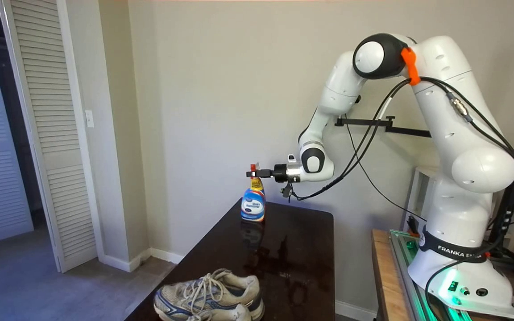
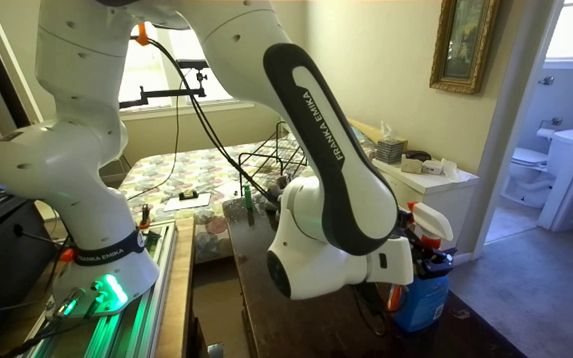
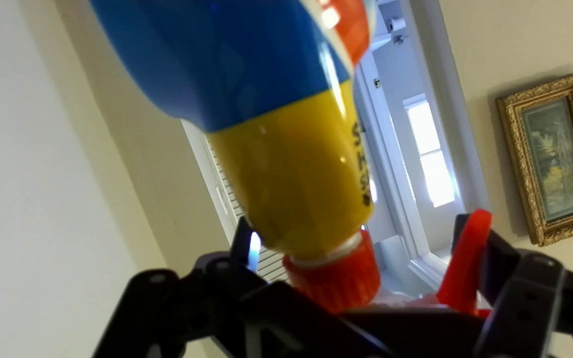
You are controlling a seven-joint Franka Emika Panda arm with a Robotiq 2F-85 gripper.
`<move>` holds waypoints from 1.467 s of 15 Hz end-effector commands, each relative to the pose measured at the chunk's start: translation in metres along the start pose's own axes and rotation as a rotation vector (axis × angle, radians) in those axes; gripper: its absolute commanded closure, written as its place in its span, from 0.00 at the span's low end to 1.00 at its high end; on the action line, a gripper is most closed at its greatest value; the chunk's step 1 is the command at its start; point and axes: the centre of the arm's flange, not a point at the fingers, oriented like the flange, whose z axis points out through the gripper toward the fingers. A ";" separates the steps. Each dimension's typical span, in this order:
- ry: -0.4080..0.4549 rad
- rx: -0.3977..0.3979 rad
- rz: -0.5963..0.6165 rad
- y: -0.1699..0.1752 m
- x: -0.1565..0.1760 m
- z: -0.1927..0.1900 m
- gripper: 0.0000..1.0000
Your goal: Move the blue bottle forwards
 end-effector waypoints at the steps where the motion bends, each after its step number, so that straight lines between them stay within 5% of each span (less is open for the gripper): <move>1: 0.023 -0.031 0.021 0.004 -0.003 0.023 0.00; 7: 0.031 -0.047 0.024 0.006 -0.006 0.033 0.03; 8: 0.030 -0.047 0.025 0.006 -0.006 0.034 0.26; 10: 0.031 -0.046 0.019 0.006 -0.005 0.033 0.31; 18: 0.029 -0.022 -0.002 0.003 -0.003 0.028 0.85; 22: 0.022 -0.014 -0.013 0.003 -0.004 0.024 1.00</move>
